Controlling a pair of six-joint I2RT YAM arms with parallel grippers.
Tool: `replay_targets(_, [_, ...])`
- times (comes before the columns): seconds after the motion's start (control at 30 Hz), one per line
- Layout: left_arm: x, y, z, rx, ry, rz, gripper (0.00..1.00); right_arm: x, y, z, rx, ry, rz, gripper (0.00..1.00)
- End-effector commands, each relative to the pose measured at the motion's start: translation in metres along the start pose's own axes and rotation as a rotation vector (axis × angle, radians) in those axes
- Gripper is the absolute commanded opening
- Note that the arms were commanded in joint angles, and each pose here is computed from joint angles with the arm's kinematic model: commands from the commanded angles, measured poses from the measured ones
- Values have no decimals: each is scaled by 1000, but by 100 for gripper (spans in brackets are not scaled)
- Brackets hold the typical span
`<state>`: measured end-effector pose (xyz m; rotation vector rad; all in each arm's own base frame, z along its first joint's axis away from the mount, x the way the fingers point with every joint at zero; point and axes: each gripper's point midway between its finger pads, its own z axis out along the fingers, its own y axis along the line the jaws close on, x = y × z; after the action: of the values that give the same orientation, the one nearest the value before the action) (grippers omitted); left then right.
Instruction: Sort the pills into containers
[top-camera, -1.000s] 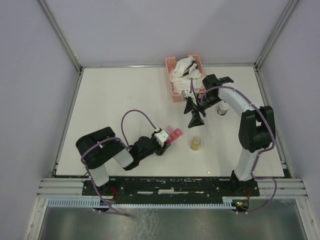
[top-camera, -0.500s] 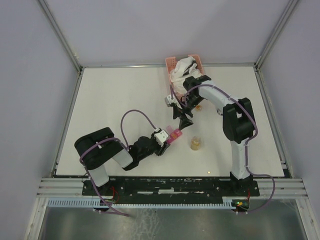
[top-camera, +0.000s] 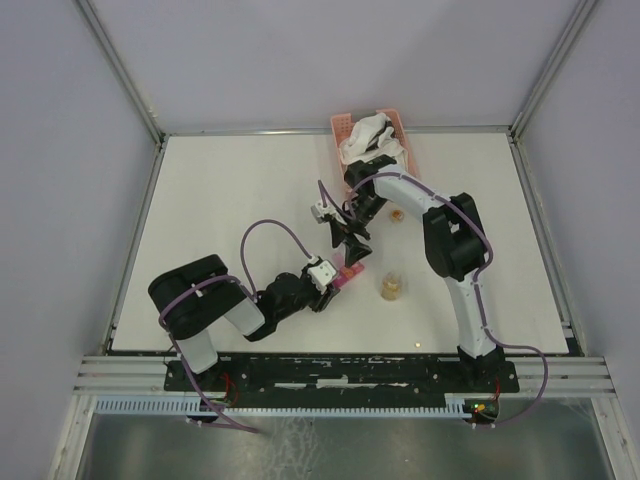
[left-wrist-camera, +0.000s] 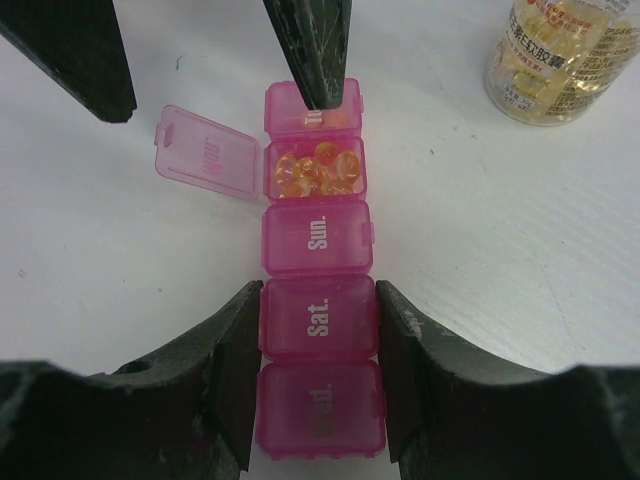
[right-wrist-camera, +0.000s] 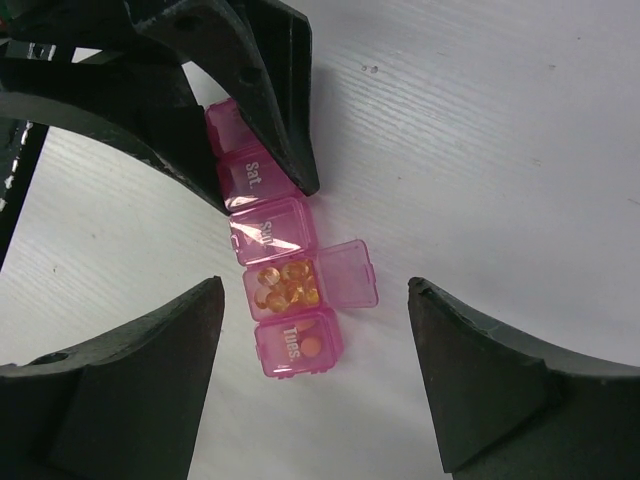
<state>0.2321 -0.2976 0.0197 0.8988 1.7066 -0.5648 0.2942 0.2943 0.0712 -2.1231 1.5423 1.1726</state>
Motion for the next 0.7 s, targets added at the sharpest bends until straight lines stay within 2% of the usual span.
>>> replay_targets(0.0, [-14, 0, -1, 10, -55, 15, 41, -9, -2, 3, -10, 2, -10, 82])
replay_targets(0.1, [-14, 1, 0, 9, -54, 15, 39, -6, 2, 9, -40, 21, -10, 77])
replay_targets(0.33, [-13, 2, 0, 7, -52, 7, 36, -10, 21, 3, -84, 42, -24, 49])
replay_targets(0.67, [-14, 4, -2, 1, -54, -8, 35, -11, 43, -8, -62, 71, -38, 47])
